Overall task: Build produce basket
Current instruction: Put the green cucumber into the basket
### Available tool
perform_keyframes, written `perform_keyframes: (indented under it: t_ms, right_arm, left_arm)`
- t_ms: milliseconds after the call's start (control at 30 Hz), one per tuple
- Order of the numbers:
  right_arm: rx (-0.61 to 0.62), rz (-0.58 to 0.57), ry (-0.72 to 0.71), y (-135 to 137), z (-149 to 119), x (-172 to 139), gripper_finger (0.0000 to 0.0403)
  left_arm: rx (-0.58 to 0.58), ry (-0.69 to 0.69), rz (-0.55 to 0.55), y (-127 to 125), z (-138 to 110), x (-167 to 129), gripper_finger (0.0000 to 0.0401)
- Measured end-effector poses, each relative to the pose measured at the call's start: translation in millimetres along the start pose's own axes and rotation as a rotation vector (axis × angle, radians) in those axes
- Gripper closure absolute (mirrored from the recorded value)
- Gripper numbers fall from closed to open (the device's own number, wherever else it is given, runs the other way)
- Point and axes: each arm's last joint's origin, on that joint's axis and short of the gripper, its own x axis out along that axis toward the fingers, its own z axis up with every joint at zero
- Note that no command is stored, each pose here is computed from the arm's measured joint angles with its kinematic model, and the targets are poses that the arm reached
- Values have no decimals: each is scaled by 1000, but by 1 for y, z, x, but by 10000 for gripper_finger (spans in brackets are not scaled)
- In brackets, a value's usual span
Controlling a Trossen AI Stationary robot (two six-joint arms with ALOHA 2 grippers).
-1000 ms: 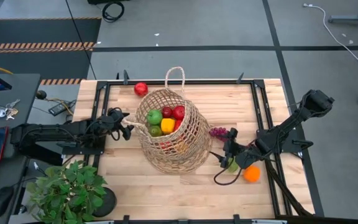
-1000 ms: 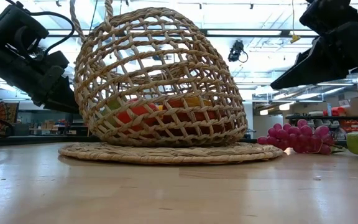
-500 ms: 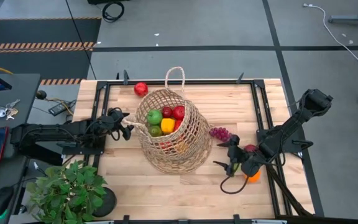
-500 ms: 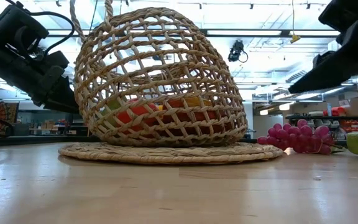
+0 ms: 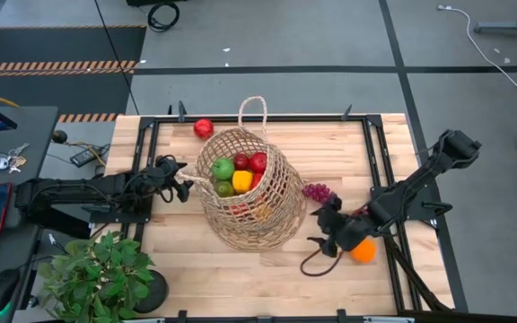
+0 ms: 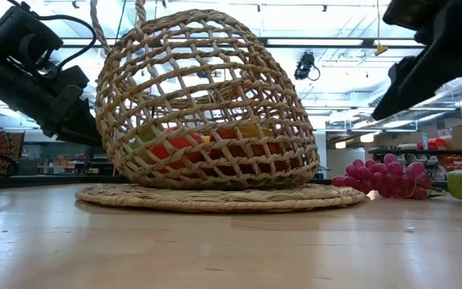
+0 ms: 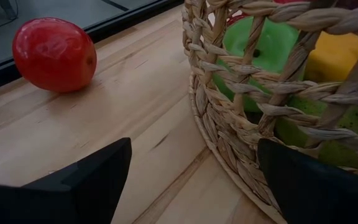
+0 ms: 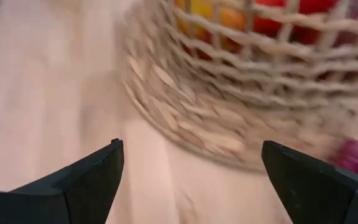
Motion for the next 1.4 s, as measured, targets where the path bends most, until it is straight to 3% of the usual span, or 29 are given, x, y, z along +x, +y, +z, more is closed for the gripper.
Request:
perform_keyframes:
  t_ms: [167, 333, 633, 900, 1033, 1133, 1267, 1400]
  right_arm:
    - [-74, -105, 257, 8, 12, -6, 18]
    - [-64, -252, 505, 16, 23, -4, 18]
    - [-14, -499, 753, 3, 23, 5, 20]
    - [-21, -451, 725, -15, 20, -16, 29]
    - [-37, -363, 735, -24, 18, -30, 29]
    - [4, -301, 784, -25, 17, -40, 30]
    - [58, -309, 782, -27, 18, -44, 30]
    - [-34, -280, 800, -24, 16, -43, 30]
  left_arm:
    - [0, 0, 0, 0, 0, 0, 44]
    - [1, 1, 0, 0, 0, 0, 44]
    - [0, 1, 0, 0, 0, 0, 44]
    - [1, 1, 0, 0, 0, 0, 44]
    - [0, 0, 0, 0, 0, 0, 44]
    - [0, 1, 0, 0, 0, 0, 44]
    - [0, 0, 0, 0, 0, 0, 44]
    - [0, 1, 0, 0, 0, 0, 44]
